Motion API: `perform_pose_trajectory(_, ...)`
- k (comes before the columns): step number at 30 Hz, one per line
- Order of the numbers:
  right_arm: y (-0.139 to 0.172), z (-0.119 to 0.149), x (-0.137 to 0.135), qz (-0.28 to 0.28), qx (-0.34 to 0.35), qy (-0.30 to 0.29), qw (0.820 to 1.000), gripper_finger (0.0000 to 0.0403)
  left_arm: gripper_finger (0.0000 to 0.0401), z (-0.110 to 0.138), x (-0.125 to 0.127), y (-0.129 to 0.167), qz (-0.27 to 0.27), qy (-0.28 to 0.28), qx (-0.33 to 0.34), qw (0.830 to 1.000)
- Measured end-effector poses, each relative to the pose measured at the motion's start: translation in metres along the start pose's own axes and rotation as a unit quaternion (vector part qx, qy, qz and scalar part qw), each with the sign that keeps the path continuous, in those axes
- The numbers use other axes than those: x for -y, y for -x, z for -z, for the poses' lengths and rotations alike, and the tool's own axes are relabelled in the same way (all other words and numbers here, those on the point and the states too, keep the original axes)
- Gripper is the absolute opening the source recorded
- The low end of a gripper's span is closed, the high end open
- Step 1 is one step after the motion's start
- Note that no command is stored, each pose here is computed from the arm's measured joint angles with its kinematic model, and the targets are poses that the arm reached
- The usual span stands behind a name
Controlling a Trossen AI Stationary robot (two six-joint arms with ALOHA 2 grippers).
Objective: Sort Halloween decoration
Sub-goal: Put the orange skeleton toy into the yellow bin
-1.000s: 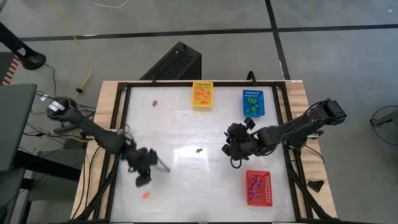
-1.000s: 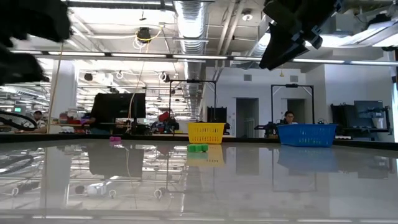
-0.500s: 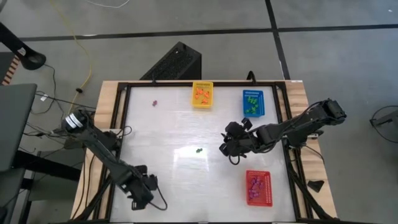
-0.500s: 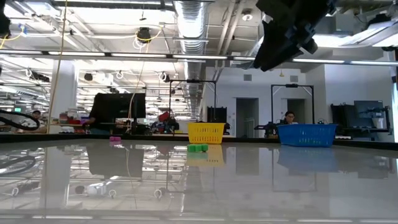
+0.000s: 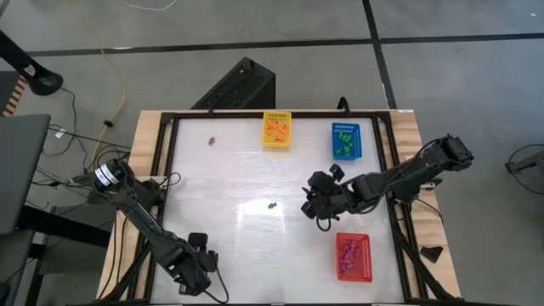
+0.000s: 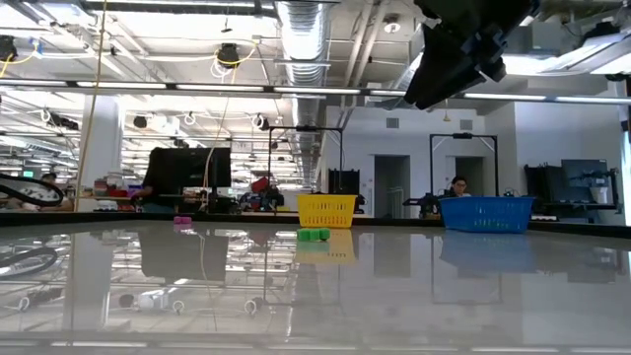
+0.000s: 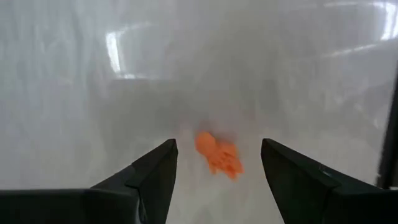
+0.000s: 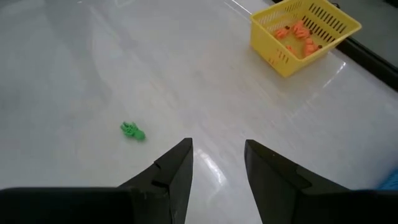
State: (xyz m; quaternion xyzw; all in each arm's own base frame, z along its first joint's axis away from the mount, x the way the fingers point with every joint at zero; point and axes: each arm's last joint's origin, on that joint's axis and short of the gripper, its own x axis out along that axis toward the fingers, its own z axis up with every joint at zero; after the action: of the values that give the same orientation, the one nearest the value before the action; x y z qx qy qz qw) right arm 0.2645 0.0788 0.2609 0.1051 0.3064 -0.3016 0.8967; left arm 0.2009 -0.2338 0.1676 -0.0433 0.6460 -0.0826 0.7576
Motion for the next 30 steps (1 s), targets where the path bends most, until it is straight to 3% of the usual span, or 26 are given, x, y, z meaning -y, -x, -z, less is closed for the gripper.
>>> perform_pose_trajectory(17, 0.0, 0.0, 0.0, -0.001, 0.002, -0.003, 1.0, 0.0175, 0.0216, 0.009, 0.007, -0.016, -0.021, -0.01, 0.002, 1.0)
perform_pose_trajectory(22, 0.0, -0.001, 0.0, 0.001, 0.005, 0.007, 1.0, 0.0175, 0.0167, 0.01, 0.004, -0.016, -0.043, -0.017, 0.0, 0.999)
perform_pose_trajectory(30, -0.002, -0.002, 0.001, 0.005, 0.005, 0.006, 1.0, 0.0175, 0.0044, 0.011, 0.001, -0.016, -0.059, -0.05, -0.004, 0.997)
